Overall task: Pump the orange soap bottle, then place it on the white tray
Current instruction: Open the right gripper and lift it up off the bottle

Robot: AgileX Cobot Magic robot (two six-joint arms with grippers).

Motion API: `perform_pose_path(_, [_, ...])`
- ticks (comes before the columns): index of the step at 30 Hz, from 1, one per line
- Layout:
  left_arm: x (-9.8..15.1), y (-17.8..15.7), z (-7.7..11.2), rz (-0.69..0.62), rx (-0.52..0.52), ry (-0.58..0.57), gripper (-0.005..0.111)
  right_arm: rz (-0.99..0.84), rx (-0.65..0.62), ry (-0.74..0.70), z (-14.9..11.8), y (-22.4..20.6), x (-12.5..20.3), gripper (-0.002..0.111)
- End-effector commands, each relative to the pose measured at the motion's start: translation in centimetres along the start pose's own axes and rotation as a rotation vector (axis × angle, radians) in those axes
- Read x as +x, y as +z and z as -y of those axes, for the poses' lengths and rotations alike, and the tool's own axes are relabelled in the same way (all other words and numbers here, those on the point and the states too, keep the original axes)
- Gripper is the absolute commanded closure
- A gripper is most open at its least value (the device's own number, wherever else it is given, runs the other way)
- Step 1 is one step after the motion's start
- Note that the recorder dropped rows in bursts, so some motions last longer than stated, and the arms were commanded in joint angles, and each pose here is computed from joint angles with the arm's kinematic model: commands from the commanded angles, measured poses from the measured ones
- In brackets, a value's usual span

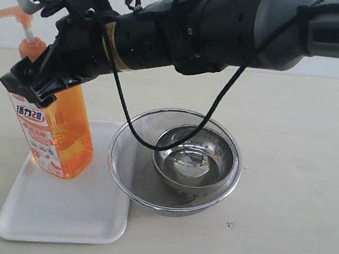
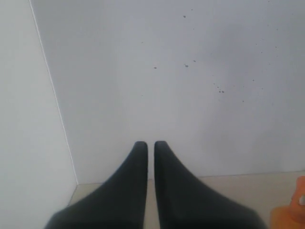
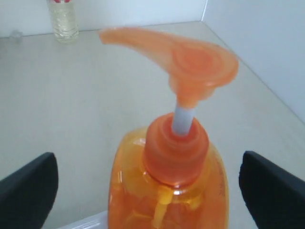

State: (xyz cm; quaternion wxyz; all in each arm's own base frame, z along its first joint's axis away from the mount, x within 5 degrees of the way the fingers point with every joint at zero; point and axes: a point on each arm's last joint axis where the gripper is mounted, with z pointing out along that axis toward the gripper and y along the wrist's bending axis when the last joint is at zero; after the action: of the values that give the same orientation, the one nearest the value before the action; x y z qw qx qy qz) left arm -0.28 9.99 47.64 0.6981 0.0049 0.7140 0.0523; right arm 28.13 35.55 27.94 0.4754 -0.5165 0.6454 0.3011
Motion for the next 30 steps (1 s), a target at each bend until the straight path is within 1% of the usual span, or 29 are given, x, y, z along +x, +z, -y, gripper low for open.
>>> perform_pose_path(1, [0.0,-0.1,0.0,-0.003,0.016,-0.008,0.102,0.044,0.006,-0.016,-0.1,-1.7,-1.9,0.015])
perform_pose_path(7, [0.1,-0.1,0.1,-0.009,0.031,-0.014,0.102,0.064,0.005,-0.012,0.6,-2.8,-2.5,0.015])
perform_pose_path(13, [0.1,-0.1,0.1,-0.01,0.033,-0.015,0.102,0.063,0.002,0.05,2.7,-4.8,-1.9,0.015])
perform_pose_path(15, [0.1,-0.1,0.1,-0.01,0.033,-0.015,0.102,0.058,0.003,0.076,3.6,-5.6,-1.4,0.019])
perform_pose_path(17, [0.1,-0.1,0.1,-0.01,0.033,-0.015,0.102,0.054,-0.01,0.09,4.2,-6.3,-0.9,0.031])
perform_pose_path(19, [0.1,-0.1,0.1,-0.01,0.033,-0.015,0.102,0.05,-0.028,0.101,4.6,-6.8,-0.5,0.048])
perform_pose_path(20, [0.1,-0.1,0.1,-0.01,0.033,-0.015,0.102,0.052,-0.043,0.104,4.7,-7.0,-0.4,0.059])
perform_pose_path(21, [0.1,-0.1,0.2,-0.01,0.035,-0.016,0.102,0.051,-0.046,0.107,4.9,-7.1,-0.3,0.065])
perform_pose_path(22, [0.1,-0.1,0.2,-0.011,0.037,-0.017,0.102,0.051,-0.047,0.108,5.0,-7.1,-0.2,0.07])
perform_pose_path(25, [0.2,-0.1,0.4,-0.019,0.056,-0.024,0.102,0.05,-0.048,0.132,5.2,-7.3,-0.2,0.079])
perform_pose_path(28, [0.2,-0.1,0.6,-0.027,0.075,-0.03,0.102,0.051,-0.06,0.126,5.1,-7.3,-0.2,0.097])
perform_pose_path(29, [0.2,-0.1,0.6,-0.028,0.076,-0.03,0.102,0.052,-0.062,0.118,5.1,-7.3,-0.2,0.107])
perform_pose_path(30, [0.2,-0.1,0.6,-0.028,0.076,-0.03,0.102,0.052,-0.062,0.116,5.1,-7.3,-0.2,0.108])
